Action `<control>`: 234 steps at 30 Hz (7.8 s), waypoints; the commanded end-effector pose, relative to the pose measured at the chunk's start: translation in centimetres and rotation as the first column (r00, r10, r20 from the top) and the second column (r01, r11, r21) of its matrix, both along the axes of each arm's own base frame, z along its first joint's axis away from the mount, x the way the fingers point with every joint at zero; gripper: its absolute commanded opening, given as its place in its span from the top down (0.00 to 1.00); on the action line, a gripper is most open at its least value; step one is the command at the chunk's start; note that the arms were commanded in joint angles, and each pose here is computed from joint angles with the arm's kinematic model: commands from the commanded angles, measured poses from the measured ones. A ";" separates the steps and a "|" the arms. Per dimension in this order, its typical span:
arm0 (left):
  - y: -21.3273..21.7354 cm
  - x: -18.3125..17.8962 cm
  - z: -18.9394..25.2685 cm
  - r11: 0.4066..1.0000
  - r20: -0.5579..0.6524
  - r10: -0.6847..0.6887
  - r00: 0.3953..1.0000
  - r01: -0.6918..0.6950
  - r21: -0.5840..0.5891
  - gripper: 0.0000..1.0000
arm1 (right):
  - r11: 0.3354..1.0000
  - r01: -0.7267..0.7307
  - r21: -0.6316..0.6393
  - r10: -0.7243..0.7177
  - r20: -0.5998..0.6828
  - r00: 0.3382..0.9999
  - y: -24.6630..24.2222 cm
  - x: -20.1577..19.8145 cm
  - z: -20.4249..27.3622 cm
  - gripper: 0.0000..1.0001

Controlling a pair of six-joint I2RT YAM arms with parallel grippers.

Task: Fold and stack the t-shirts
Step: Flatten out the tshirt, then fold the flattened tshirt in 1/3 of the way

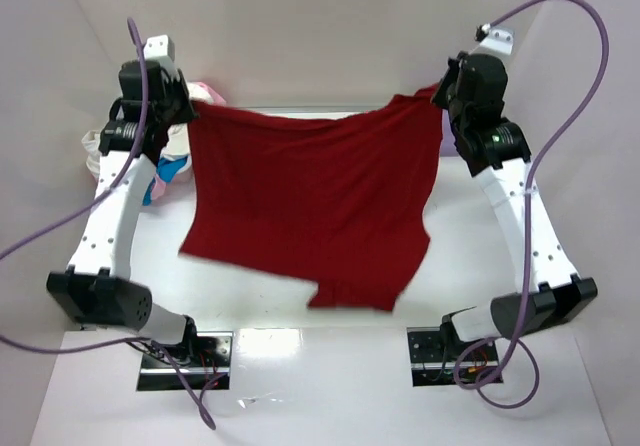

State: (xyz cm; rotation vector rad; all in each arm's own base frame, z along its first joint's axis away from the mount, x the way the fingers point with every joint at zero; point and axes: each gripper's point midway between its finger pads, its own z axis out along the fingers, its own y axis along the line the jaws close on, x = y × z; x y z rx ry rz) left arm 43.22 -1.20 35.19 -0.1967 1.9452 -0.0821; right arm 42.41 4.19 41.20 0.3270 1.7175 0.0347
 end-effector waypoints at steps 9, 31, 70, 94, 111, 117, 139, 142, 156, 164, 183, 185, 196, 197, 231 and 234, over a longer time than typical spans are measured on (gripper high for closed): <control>-0.7 3.1 10.3 0.999 0.273 -0.050 0.961 0.045 0.023 1.00 | 0.997 -0.016 0.072 -0.010 0.343 0.939 -0.1 1.1 13.4 1.00; -0.7 -29.6 19.8 0.992 0.619 -0.069 0.782 0.118 -0.039 1.00 | 0.983 -0.136 0.124 0.026 0.638 0.769 -5.3 -29.9 22.8 1.00; -2.9 -17.8 14.5 0.982 0.469 -0.164 0.868 0.190 -0.009 1.00 | 0.979 -0.187 0.084 0.114 0.536 0.837 -1.6 -18.5 18.7 1.00; -0.9 -29.1 17.3 0.986 0.631 -0.049 0.774 0.137 -0.091 1.00 | 0.960 -0.277 0.049 0.184 0.636 0.750 -1.7 -26.8 22.1 1.00; -1.5 -14.4 8.6 0.994 0.406 -0.041 0.913 0.077 -0.073 1.00 | 0.971 -0.226 0.077 0.171 0.438 0.883 0.9 -10.9 11.9 1.00; -2.1 -11.3 7.1 0.993 0.362 -0.066 0.930 0.095 -0.064 1.00 | 0.976 -0.210 0.049 0.168 0.436 0.884 1.0 -8.7 12.8 1.00; -2.4 2.3 -5.2 0.995 0.074 -0.081 0.994 0.085 -0.057 1.00 | 0.991 -0.118 0.066 0.107 0.155 0.982 1.4 3.5 -2.5 1.00; -2.3 5.2 -7.4 0.994 0.028 -0.077 0.997 0.078 -0.070 1.00 | 0.992 -0.104 0.073 0.097 0.099 0.990 1.4 5.7 -5.4 1.00; -0.4 17.9 -13.1 0.999 -0.025 -0.022 0.999 0.021 -0.027 1.00 | 0.996 -0.039 0.074 0.036 0.030 0.999 0.5 16.2 -11.4 1.00; 1.3 19.8 -12.9 0.999 -0.015 0.040 0.999 -0.040 0.003 1.00 | 0.993 -0.089 0.074 0.086 0.042 0.995 1.9 20.2 -12.6 0.99; 2.8 19.0 -15.3 0.997 -0.063 0.075 0.995 -0.076 -0.021 1.00 | 0.981 -0.188 0.043 0.185 0.063 0.981 4.0 25.5 -12.6 1.00; 3.0 18.6 -15.7 0.996 -0.075 0.089 0.993 -0.091 -0.023 1.00 | 0.987 -0.158 0.029 0.156 0.049 0.987 3.5 25.7 -13.2 1.00; 7.2 17.8 -15.5 0.981 -0.063 0.188 0.980 -0.190 -0.030 1.00 | 0.995 -0.094 0.044 0.094 0.017 0.995 1.0 26.2 -14.9 1.00; 7.4 18.0 -15.7 0.982 -0.064 0.180 0.982 -0.183 -0.049 1.00 | 0.993 -0.105 0.046 0.106 -0.006 0.994 1.2 26.1 -16.0 1.00; 3.9 13.9 -19.0 0.996 -0.206 -0.039 0.978 0.023 -0.082 1.00 | 0.909 -0.324 0.263 0.366 -0.132 0.921 7.0 8.0 -20.0 1.00; 4.3 13.5 -19.3 0.996 -0.215 -0.027 0.976 0.007 -0.091 1.00 | 0.899 -0.328 0.291 0.389 -0.181 0.903 8.3 6.1 -22.6 1.00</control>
